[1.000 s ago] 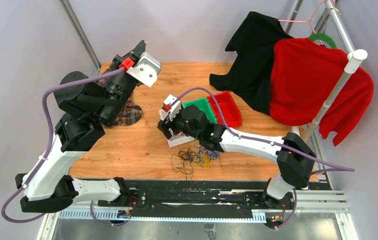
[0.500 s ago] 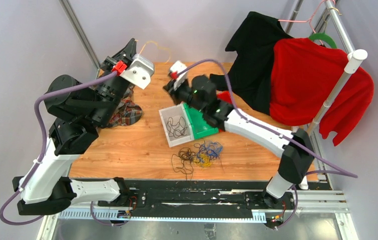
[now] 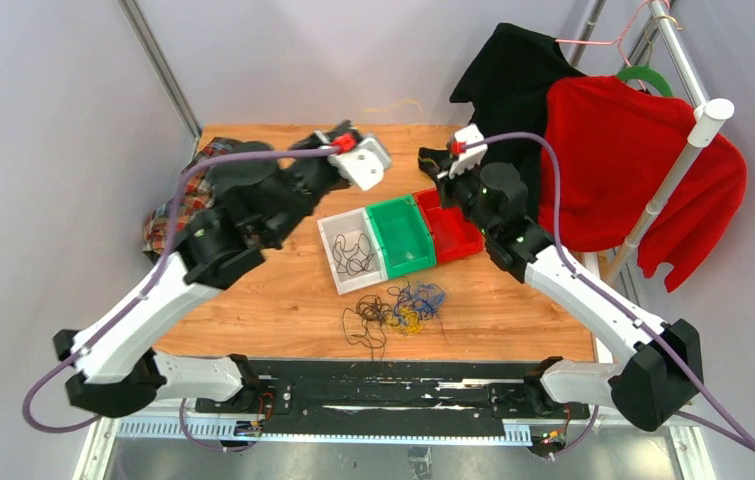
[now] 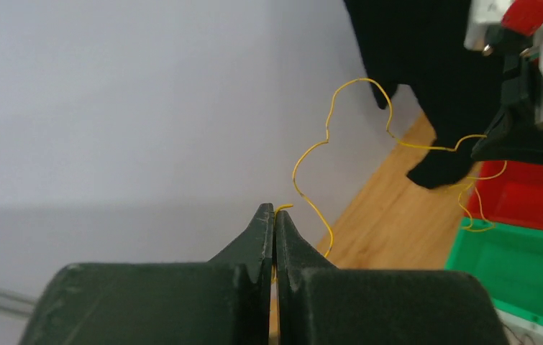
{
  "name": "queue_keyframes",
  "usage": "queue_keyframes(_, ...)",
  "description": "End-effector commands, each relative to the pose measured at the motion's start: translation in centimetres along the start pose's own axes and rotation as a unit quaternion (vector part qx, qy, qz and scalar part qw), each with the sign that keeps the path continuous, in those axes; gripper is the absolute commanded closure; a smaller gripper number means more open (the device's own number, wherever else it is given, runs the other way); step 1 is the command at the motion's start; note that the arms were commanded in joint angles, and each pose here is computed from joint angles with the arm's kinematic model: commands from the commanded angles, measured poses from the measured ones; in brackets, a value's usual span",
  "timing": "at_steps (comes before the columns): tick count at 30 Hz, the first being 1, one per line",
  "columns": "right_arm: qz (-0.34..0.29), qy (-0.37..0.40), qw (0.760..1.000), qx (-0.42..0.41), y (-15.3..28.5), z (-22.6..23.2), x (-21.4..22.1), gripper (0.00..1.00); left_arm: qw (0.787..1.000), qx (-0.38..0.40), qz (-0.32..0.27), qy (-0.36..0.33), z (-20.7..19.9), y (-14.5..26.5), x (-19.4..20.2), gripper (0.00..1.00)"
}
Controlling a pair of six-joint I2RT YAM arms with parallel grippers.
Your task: Untangle the cables
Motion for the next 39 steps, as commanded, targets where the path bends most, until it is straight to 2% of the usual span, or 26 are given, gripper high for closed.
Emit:
queue_keyframes(1, 0.078, -0.020, 0.996, 0.046, 1.8, -0.9, 6.1, 0.99, 0.994, 0.094, 0.046, 0.034, -5.7, -4.2, 3.4, 0.99)
queue_keyframes(6, 0.112, -0.025, 0.990, 0.083, 3.0, -1.9, 9.4, 0.99, 0.986, 0.137, 0.077, 0.061, -9.2, -8.1, 5.2, 0.99)
queue_keyframes(13, 0.161, -0.036, 0.980, 0.114, 2.6, -3.1, 12.9, 0.98, 0.976, 0.162, 0.125, 0.081, -11.8, -11.7, 8.8, 1.00)
queue_keyframes(14, 0.172, -0.037, 0.978, 0.114, 2.4, -3.0, 13.4, 0.94, 0.974, 0.163, 0.134, 0.087, -12.1, -12.1, 9.5, 0.99)
queue_keyframes(15, 0.187, -0.043, 0.975, 0.116, 2.3, -2.9, 14.0, 0.85, 0.972, 0.163, 0.144, 0.093, -12.4, -12.5, 10.1, 1.00)
queue_keyframes(17, 0.213, -0.070, 0.966, 0.131, 2.4, -2.5, 15.2, 0.64, 0.967, 0.165, 0.163, 0.106, -12.9, -13.2, 11.4, 0.99)
queue_keyframes(19, 0.226, -0.090, 0.960, 0.136, 2.8, -2.2, 15.9, 0.35, 0.961, 0.167, 0.183, 0.123, -13.6, -14.1, 12.5, 1.00)
queue_keyframes(20, 0.229, -0.098, 0.959, 0.137, 3.1, -1.9, 16.2, 0.30, 0.958, 0.171, 0.191, 0.127, -13.9, -14.5, 13.0, 1.00)
queue_keyframes(24, 0.230, -0.111, 0.957, 0.140, 4.6, -1.6, 16.6, 0.28, 0.951, 0.176, 0.209, 0.142, -14.8, -16.2, 14.1, 1.00)
queue_keyframes(33, 0.207, -0.179, 0.936, 0.222, 8.9, -2.7, 16.2, 0.25, 0.941, 0.186, 0.223, 0.176, -17.0, -19.7, 15.6, 1.00)
queue_keyframes(39, 0.196, -0.197, 0.931, 0.237, 9.4, -4.3, 14.9, 0.25, 0.945, 0.170, 0.233, 0.155, -18.6, -22.9, 17.8, 1.00)
Point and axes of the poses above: each gripper's point midway between its finger pads, its own y axis back along the fingers, its own z axis along the line the jaws close on, x = y × z, the point moved 7 cm from there along y, back along the fingers, and after that the axes turned 14 degrees about y, right-handed, at the moved point
